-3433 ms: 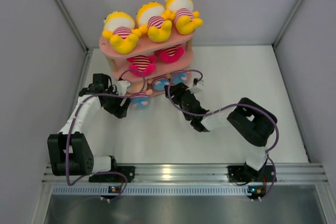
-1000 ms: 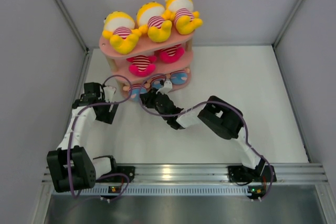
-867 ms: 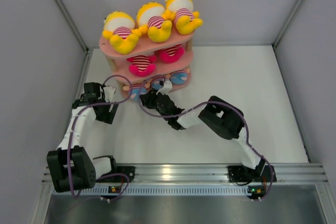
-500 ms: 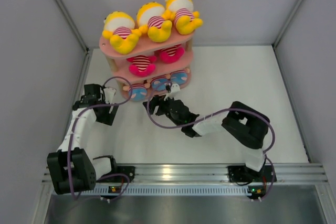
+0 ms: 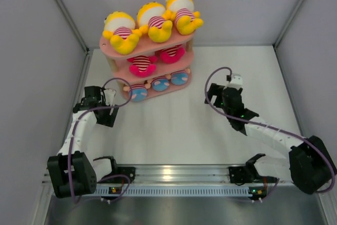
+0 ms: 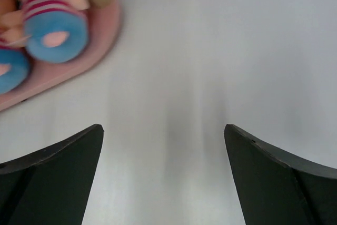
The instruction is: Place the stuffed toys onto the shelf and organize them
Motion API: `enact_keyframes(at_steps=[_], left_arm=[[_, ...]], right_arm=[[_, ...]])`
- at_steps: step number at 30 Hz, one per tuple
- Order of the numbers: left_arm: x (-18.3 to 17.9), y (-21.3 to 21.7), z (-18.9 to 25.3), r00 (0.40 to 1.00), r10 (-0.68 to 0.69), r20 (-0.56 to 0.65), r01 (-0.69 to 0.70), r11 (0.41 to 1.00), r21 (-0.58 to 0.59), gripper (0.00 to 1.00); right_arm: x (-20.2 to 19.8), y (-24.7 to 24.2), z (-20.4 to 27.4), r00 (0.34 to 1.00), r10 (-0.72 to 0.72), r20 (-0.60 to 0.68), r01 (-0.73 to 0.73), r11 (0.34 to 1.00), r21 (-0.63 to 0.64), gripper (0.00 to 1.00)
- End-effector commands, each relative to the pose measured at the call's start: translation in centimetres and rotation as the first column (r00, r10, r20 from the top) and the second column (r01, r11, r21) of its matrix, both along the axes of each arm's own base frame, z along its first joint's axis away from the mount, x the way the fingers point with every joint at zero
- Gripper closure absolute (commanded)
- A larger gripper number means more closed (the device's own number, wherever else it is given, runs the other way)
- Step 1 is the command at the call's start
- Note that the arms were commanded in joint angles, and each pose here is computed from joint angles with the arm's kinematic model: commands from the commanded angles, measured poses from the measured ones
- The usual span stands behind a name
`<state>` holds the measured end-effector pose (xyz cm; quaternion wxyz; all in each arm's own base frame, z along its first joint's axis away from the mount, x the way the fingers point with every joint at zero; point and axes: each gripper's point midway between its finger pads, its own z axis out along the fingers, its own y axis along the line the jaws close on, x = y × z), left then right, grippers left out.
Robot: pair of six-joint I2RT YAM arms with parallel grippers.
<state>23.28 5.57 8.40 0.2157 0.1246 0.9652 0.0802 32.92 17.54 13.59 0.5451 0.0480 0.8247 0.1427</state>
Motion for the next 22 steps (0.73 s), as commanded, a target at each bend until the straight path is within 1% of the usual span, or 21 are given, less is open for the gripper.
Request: enact_keyframes(at_steps=[1, 2, 3, 4, 6, 11, 15, 22], left_arm=[[0.6, -0.5, 0.6, 0.998, 0.013, 0.065, -0.01, 0.999, -0.036, 0.17], [0.5, -0.5, 0.6, 0.998, 0.011, 0.064, -0.009, 0.999, -0.035, 0.17], [0.4, -0.5, 0.5, 0.998, 0.011, 0.061, -0.009, 0.999, -0.035, 0.17], [0.5, -0.5, 0.6, 0.998, 0.013, 0.066, -0.01, 0.999, -0.035, 0.17], [0.7, -0.5, 1.0, 0.997, 0.014, 0.075, -0.011, 0.999, -0.032, 0.17], [1.1, 0.3, 1.9, 0.995, 0.046, 0.086, -0.047, 0.999, -0.001, 0.17], [1.1, 0.3, 1.8, 0.995, 0.053, 0.082, -0.052, 0.999, -0.007, 0.17], [1.2, 0.1, 1.7, 0.996, 0.044, 0.076, -0.043, 0.999, -0.014, 0.17]], right_arm=[[-1.0, -7.9, -3.2, 0.979, -0.152, -0.139, 0.137, 0.984, -0.114, 0.02], [-0.9, -9.3, -3.4, 0.972, -0.185, -0.147, 0.171, 0.979, -0.107, 0.02], [-0.4, -12.2, -2.9, 0.954, -0.267, -0.134, 0.255, 0.962, -0.098, 0.02], [-0.7, -13.3, -3.4, 0.945, -0.295, -0.14, 0.282, 0.954, -0.103, 0.01], [-0.8, -15.1, -2.7, 0.933, -0.341, -0.118, 0.332, 0.939, -0.092, 0.01], [-1.1, -16.2, -2.2, 0.926, -0.366, -0.092, 0.357, 0.929, -0.097, 0.01], [-1.2, -16.5, -2.7, 0.922, -0.375, -0.099, 0.363, 0.924, -0.117, 0.01], [-1.1, -16.5, -2.3, 0.923, -0.376, -0.082, 0.367, 0.924, -0.111, 0.0]])
